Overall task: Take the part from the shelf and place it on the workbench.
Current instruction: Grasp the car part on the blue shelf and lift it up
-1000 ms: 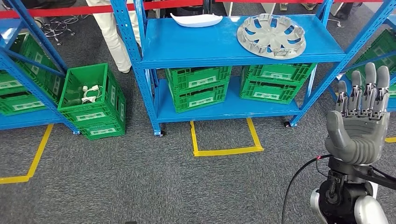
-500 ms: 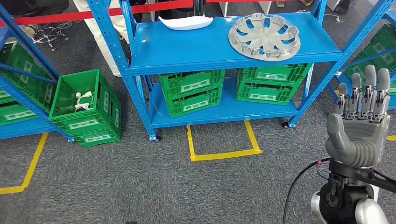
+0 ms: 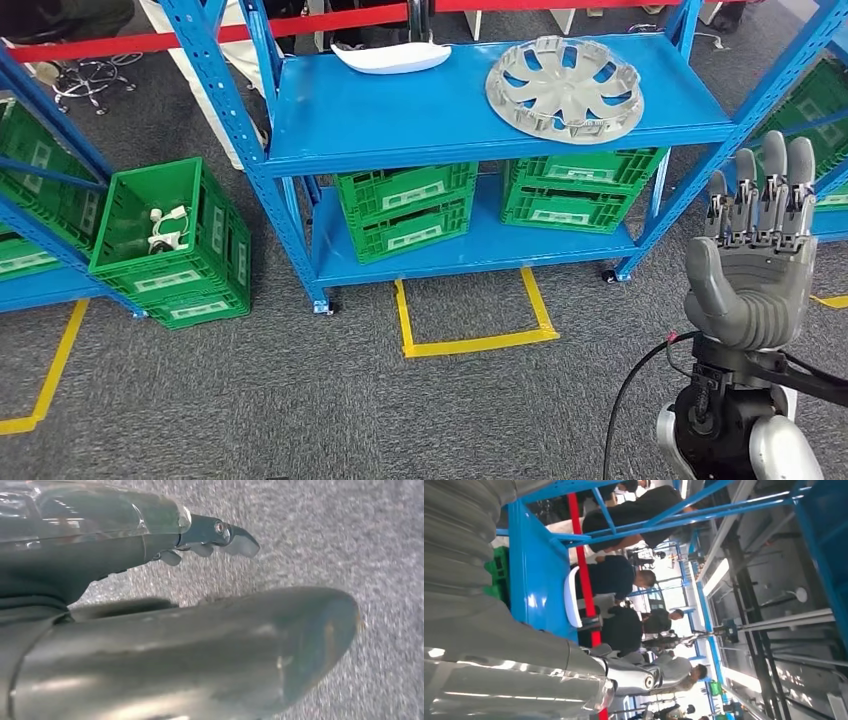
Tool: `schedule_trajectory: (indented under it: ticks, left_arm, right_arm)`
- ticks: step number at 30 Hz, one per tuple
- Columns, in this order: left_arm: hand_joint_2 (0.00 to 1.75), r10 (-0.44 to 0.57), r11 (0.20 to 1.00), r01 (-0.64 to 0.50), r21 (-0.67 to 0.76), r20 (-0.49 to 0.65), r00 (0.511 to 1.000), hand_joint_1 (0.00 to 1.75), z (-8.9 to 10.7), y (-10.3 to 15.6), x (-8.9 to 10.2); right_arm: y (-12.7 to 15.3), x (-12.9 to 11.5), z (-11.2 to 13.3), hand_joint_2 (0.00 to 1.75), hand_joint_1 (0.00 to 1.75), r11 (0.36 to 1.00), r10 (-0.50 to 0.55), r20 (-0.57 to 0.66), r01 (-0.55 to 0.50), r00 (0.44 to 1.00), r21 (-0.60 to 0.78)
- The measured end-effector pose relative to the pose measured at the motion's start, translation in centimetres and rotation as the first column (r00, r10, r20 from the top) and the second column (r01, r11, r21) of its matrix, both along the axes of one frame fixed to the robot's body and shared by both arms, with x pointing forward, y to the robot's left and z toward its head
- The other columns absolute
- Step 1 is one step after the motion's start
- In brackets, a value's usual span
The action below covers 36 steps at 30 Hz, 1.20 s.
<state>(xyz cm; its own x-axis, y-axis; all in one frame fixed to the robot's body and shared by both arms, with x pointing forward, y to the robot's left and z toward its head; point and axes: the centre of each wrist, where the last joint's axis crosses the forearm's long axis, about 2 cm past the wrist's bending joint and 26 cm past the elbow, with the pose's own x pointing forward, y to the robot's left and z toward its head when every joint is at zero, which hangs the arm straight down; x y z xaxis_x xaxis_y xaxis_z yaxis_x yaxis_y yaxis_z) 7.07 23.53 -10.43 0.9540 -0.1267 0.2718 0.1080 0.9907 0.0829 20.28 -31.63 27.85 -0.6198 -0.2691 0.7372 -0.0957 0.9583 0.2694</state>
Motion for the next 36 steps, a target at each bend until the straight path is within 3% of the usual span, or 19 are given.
schedule_trajectory:
  ticks: [36]
  left_arm:
    - [0.00,-0.008,1.000,0.008,-0.010,0.002,1.000,0.00,0.04,-0.30,0.04]
  right_arm:
    - [0.07,0.03,-0.34,1.75,0.00,1.000,0.010,-0.018,-0.009,1.000,0.003]
